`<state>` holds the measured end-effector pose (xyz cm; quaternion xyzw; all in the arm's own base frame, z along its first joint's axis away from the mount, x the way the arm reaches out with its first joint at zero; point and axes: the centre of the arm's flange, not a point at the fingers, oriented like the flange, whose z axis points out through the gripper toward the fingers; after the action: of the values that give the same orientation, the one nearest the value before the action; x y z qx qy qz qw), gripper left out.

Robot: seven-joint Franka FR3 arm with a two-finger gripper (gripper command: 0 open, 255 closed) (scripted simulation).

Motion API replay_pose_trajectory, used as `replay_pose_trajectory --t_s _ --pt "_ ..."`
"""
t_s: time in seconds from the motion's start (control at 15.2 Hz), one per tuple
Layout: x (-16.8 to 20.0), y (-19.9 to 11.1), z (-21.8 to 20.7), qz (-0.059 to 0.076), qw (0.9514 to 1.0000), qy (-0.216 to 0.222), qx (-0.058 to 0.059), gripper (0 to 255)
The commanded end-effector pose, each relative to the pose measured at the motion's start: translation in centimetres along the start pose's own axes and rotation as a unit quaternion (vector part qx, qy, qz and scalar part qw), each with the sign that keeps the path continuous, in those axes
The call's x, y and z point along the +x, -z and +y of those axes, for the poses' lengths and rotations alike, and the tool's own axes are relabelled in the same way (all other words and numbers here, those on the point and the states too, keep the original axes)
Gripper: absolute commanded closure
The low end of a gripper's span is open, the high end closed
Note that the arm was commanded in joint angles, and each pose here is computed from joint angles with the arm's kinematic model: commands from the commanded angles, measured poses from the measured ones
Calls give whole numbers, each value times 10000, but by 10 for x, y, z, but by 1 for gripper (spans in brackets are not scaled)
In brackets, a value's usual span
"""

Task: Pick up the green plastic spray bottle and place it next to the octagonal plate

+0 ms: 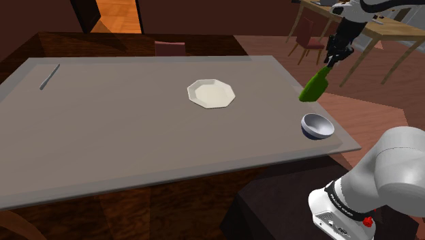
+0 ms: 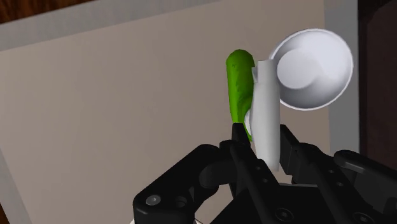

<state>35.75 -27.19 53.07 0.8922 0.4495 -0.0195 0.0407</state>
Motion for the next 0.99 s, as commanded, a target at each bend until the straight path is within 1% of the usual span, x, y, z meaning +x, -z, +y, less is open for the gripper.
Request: replay_pose_trajectory --t_s 0.0,0.92 --pt "-2 11 1 1 10000 1 1 255" --pt "-7 84 5 1 10000 1 1 255"
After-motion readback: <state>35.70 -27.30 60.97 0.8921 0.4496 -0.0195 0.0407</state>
